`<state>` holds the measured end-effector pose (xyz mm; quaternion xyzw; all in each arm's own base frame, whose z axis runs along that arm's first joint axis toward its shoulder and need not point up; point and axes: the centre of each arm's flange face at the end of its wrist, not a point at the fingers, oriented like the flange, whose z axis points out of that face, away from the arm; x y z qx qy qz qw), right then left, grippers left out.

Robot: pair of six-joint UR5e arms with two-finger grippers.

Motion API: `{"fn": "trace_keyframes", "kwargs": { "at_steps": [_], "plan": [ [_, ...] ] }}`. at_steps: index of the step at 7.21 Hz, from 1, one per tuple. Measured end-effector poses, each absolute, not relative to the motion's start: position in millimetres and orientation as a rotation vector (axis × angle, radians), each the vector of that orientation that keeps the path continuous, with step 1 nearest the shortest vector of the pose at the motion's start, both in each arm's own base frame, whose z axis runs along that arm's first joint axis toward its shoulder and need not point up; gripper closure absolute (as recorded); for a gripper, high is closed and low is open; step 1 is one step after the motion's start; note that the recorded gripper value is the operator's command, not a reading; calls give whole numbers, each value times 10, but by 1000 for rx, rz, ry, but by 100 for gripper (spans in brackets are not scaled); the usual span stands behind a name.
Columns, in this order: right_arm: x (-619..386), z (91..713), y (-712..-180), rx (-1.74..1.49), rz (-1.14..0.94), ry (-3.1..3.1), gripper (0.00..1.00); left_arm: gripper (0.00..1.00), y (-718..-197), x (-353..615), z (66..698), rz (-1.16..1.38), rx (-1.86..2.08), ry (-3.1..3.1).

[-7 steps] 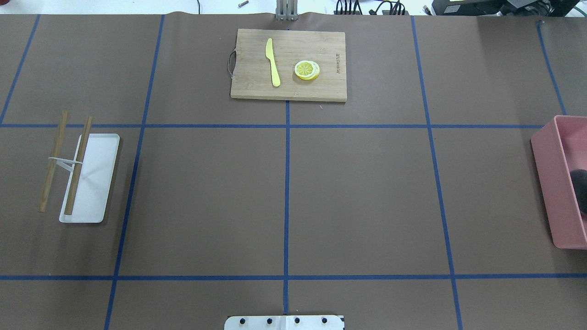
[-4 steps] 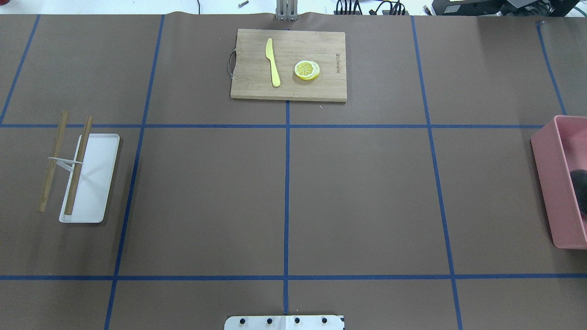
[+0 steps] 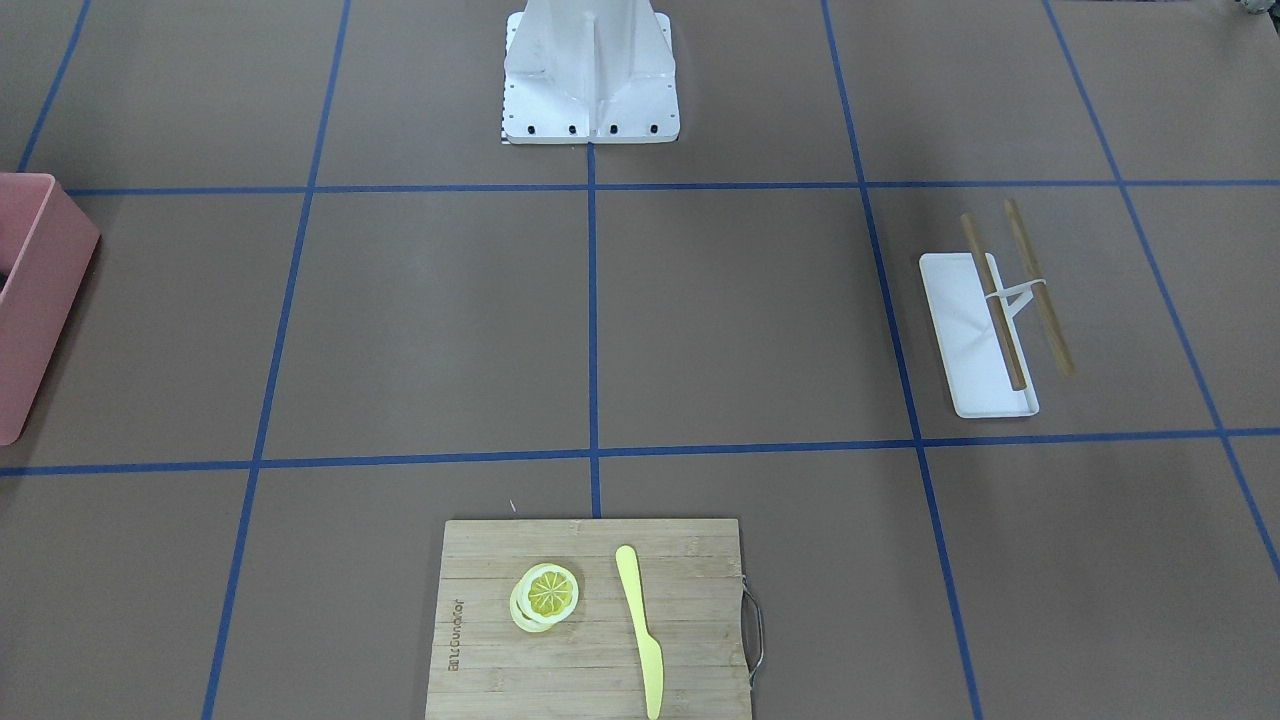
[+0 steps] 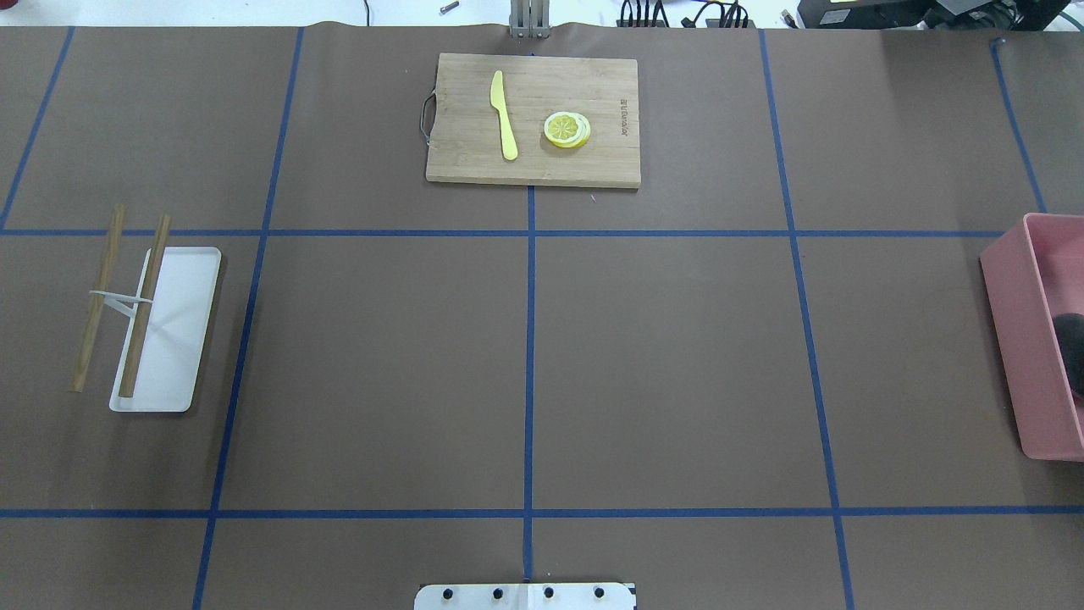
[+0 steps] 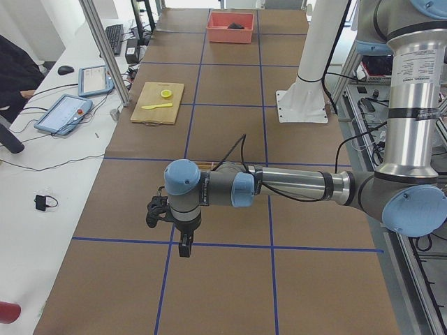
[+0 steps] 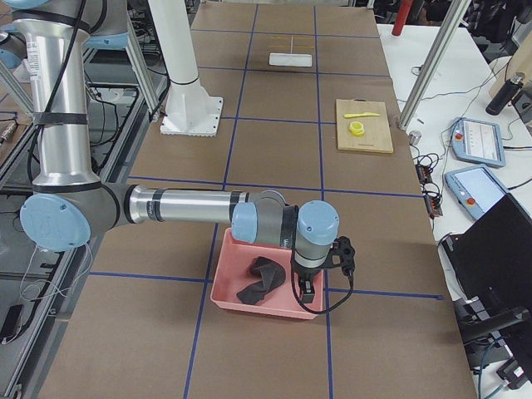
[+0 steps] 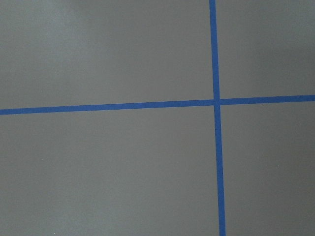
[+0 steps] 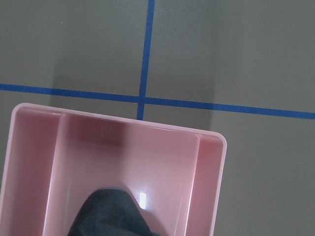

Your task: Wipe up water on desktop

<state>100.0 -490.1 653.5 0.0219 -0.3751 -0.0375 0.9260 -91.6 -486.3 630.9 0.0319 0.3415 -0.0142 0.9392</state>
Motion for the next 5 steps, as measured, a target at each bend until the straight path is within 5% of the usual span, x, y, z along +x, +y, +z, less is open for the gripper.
{"fn": "trace_keyframes", "kwargs": {
  "at_steps": [5],
  "plan": [
    [993, 6554, -4888, 44, -75, -772, 0, 2, -4874, -913, 6353, -61, 62, 700]
  ]
}}
